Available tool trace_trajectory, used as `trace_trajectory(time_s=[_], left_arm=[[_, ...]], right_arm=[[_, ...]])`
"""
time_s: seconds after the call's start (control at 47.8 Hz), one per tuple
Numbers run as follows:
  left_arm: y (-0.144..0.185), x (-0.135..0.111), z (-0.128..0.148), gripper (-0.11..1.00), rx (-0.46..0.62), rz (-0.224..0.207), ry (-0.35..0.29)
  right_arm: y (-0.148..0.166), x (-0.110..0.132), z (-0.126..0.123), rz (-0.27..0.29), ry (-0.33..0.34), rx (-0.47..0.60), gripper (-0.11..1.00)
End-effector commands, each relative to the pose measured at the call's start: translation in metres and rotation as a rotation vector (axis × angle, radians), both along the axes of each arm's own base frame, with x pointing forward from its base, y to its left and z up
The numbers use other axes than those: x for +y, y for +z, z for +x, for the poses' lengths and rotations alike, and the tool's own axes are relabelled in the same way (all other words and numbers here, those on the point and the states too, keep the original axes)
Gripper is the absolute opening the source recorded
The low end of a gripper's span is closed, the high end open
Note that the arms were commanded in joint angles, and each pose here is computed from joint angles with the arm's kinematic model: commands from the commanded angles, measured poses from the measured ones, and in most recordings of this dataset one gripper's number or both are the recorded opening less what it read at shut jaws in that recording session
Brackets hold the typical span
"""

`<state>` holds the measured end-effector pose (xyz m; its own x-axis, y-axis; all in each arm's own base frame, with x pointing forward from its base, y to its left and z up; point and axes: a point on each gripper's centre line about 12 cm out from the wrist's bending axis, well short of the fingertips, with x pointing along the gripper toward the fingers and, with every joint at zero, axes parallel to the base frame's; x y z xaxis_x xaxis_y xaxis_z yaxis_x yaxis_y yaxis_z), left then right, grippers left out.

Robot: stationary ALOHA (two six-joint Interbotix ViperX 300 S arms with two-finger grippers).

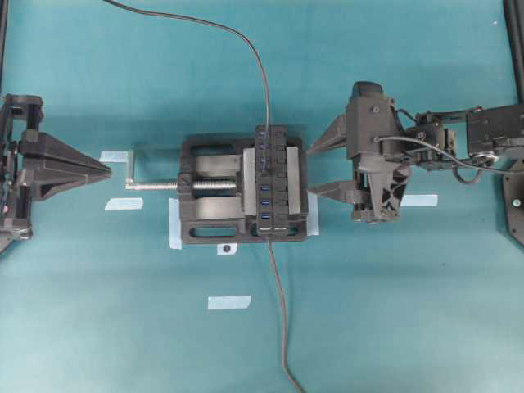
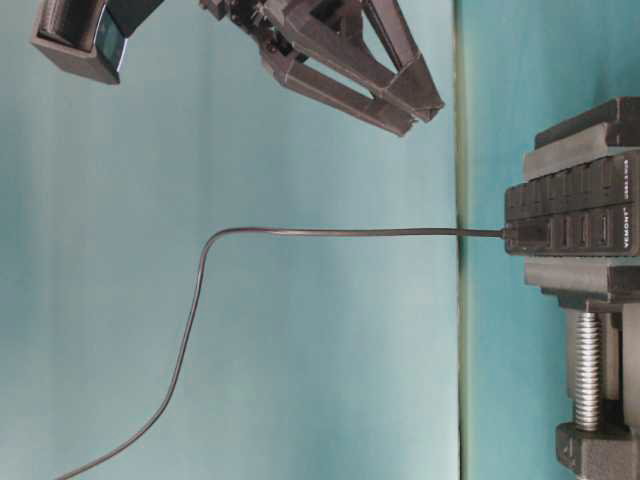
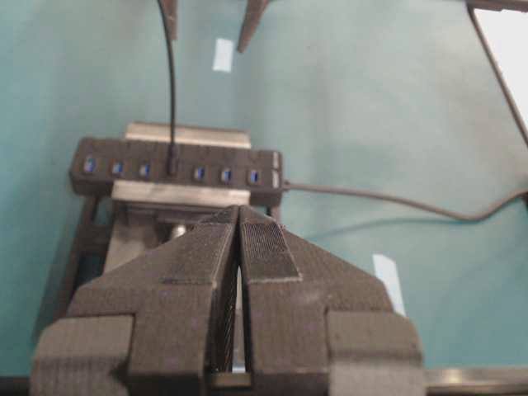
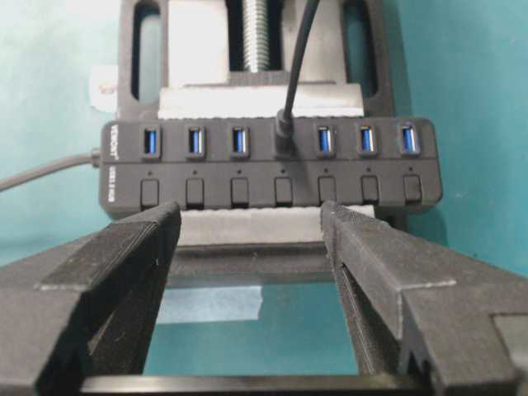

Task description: Insert the USB into the center port of the fixed hub

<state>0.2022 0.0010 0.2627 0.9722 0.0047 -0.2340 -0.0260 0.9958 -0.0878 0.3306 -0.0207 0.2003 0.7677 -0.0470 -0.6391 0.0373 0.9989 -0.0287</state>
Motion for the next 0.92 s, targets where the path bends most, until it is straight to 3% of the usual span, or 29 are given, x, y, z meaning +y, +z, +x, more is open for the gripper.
trace_trajectory(time_s=[0.0,0.9], left_arm=[[0.0059,0.0,0.0021,0.01,-0.015,-0.001,0.0],[0.0065,0.0,0.0028,0.01,-0.015,-0.004,0.001]], right_arm=[[0.0105,0.0008,0.0047,0.007,-0.003,-0.034,0.75],[0.0108,0.0008,0.0048,0.007,-0.003,-0.033,0.75]])
